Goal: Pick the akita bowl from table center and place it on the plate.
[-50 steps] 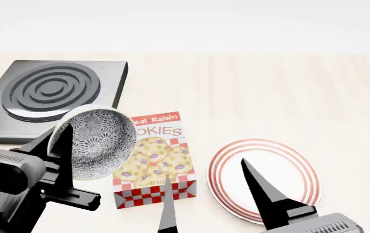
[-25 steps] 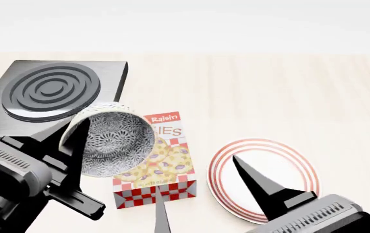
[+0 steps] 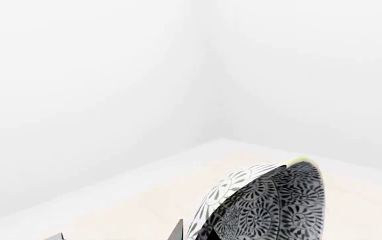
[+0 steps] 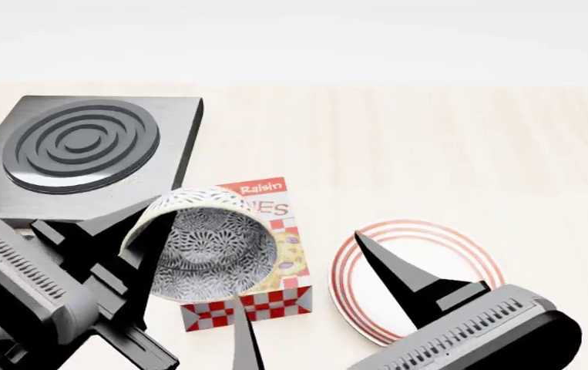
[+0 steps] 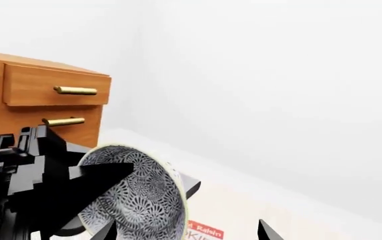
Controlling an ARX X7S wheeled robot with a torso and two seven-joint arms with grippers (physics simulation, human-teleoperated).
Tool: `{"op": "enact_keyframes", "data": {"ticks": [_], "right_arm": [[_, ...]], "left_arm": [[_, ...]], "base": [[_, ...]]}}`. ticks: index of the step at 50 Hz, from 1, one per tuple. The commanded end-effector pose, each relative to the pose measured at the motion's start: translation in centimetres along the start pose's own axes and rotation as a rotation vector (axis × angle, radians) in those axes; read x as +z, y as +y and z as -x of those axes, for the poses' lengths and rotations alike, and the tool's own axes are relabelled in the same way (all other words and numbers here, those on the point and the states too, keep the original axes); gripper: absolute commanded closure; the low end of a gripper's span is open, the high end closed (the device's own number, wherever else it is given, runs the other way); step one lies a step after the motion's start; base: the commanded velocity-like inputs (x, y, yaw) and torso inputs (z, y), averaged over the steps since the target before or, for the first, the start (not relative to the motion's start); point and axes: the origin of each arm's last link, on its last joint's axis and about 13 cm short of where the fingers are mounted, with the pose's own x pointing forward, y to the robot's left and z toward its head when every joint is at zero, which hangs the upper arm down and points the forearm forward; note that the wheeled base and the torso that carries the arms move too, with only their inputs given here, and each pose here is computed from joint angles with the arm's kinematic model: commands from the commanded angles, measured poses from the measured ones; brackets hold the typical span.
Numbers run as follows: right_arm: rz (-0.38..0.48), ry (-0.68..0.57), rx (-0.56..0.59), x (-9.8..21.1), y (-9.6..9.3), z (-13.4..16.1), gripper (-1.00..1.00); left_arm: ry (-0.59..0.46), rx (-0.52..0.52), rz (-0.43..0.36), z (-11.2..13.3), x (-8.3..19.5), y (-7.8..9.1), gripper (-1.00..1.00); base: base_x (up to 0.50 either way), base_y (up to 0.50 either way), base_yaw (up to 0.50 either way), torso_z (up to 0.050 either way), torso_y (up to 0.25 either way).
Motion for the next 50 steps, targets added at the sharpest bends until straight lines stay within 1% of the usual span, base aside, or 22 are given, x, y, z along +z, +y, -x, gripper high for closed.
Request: {"op": "enact_keyframes", "data": {"ticks": [1, 6, 8, 11, 24, 45, 46, 50], "right_arm": [[0.045, -0.052, -0.034, 0.0, -0.3, -0.4, -1.00], [0.043, -0.047, -0.041, -0.3, -0.4, -0.8, -1.00], [0.023, -0.060, -0.038, -0.3, -0.4, -1.0, -1.00], [0.018, -0.065, -0.034, -0.2, -0.4, -1.1, -1.00], [0.013, -0.064, -0.025, -0.3, -0.4, -1.6, -1.00], [0.002, -0.053, -0.061, -0.9, -0.7, -2.0, -1.00], [0.003, -0.051, -0.068, -1.0, -0.7, -2.0, 1.00], [0.006, -0.051, -0.067, -1.0, -0.6, -1.9, 1.00]], "left_arm": [[-0.056, -0.042, 0.036, -0.2, 1.0, -0.1, 1.00], [-0.065, -0.053, 0.034, 0.0, 1.4, -0.3, 1.00], [-0.065, -0.050, 0.028, 0.0, 1.4, -0.3, 1.00], [-0.063, -0.057, 0.028, 0.0, 1.3, -0.4, 1.00], [-0.070, -0.066, 0.033, 0.0, 1.3, -0.6, 1.00], [-0.072, -0.097, 0.034, 0.2, 1.2, -1.1, 1.00], [-0.072, -0.095, 0.033, 0.2, 1.2, -1.1, 1.00], [-0.073, -0.090, 0.033, 0.1, 1.2, -1.0, 1.00]], "base": [[0.00, 0.00, 0.00, 0.000, 0.000], [0.00, 0.00, 0.00, 0.000, 0.000], [0.00, 0.00, 0.00, 0.000, 0.000], [0.00, 0.00, 0.00, 0.000, 0.000], [0.00, 0.00, 0.00, 0.000, 0.000], [0.00, 0.00, 0.00, 0.000, 0.000], [0.00, 0.00, 0.00, 0.000, 0.000], [0.00, 0.00, 0.00, 0.000, 0.000]]}}
